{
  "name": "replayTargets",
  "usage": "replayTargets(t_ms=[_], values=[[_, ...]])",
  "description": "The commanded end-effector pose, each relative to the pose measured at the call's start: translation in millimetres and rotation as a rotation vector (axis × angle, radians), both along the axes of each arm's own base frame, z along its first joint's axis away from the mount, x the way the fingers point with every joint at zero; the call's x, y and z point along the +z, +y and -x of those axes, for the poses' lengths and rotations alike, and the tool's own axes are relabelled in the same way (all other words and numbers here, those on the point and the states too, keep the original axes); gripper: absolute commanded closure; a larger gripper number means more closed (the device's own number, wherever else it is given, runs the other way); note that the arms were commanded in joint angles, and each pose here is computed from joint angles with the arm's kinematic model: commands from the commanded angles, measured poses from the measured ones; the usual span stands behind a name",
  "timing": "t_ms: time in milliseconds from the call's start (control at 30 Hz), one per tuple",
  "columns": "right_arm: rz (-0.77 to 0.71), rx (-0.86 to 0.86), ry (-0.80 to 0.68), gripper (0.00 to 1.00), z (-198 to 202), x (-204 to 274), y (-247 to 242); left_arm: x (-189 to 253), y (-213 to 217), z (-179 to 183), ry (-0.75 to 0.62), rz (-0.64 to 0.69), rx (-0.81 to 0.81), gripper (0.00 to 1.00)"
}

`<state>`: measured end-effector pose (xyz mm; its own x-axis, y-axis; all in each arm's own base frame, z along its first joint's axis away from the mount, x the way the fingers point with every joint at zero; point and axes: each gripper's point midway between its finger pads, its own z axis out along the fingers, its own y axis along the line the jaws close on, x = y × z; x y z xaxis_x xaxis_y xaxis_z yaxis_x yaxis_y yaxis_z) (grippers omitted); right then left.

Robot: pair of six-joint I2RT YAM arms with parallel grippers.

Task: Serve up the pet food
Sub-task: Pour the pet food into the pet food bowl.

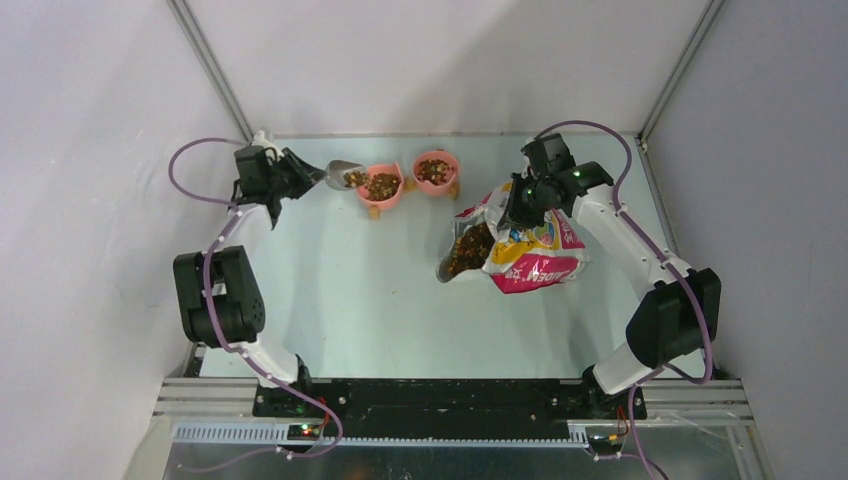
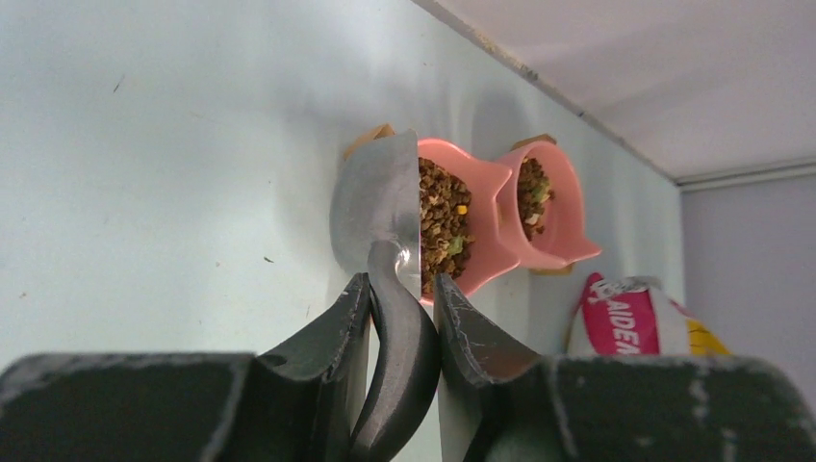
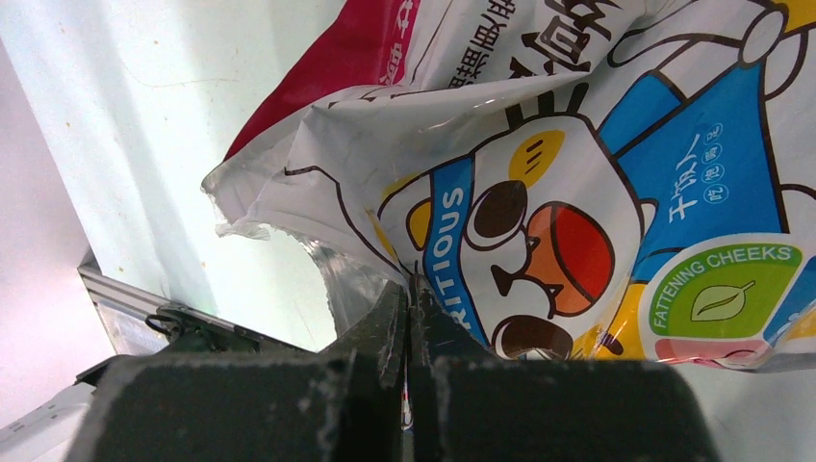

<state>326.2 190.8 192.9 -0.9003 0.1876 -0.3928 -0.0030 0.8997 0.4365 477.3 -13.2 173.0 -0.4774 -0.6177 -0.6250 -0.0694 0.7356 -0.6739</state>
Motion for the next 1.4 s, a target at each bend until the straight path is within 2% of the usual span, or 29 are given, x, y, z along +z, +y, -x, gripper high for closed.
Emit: replayTargets(t_ms=[0, 200, 267, 433, 567, 667, 900, 1000, 1100, 1167, 1200, 1233, 1267, 1367], values=[[0.014, -0.065, -0.191, 1.00, -49, 29, -14, 25, -12, -11, -0.087, -0.221, -0.053, 1.00], [0.013, -0.068, -0.188, 1.00, -49, 28, -14, 26, -38, -3, -0.054, -0.491, -0.129, 1.00], [0.015, -0.068, -0.189, 1.00, -48, 28, -15, 31, -38, -1, -0.056, -0.578, -0.107, 1.00], [0.012, -0.064, -0.189, 1.00, -46, 29, -15, 74, -46, 4, -0.102, -0.804, -0.102, 1.00], [0.013, -0.061, -0.198, 1.00, -46, 31, -15, 94, -53, 14, -0.115, -0.909, -0.113, 1.00], [0.010, -0.056, -0.195, 1.00, -45, 31, -14, 102, -50, 23, -0.109, -0.933, -0.092, 1.00], [0.003, 0.000, -0.199, 1.00, -38, 31, -2, 131, -56, 46, -0.139, -0.836, -0.090, 1.00], [0.013, 0.060, -0.225, 1.00, -34, 31, 7, 155, -76, 63, -0.195, -0.693, -0.164, 1.00], [0.029, 0.114, -0.232, 1.00, -28, 28, 17, 159, -109, 90, -0.232, -0.539, -0.338, 1.00], [0.028, 0.140, -0.231, 1.00, -25, 26, 23, 167, -129, 121, -0.287, -0.456, -0.458, 1.00], [0.022, 0.158, -0.227, 1.00, -22, 24, 26, 154, -134, 131, -0.267, -0.429, -0.496, 1.00], [0.018, 0.166, -0.232, 1.00, -20, 25, 29, 163, -144, 149, -0.322, -0.385, -0.561, 1.00], [0.016, 0.182, -0.230, 1.00, -16, 23, 33, 151, -149, 158, -0.316, -0.357, -0.598, 1.00], [0.025, 0.201, -0.225, 1.00, -11, 20, 37, 151, -163, 196, -0.379, -0.264, -0.702, 1.00]])
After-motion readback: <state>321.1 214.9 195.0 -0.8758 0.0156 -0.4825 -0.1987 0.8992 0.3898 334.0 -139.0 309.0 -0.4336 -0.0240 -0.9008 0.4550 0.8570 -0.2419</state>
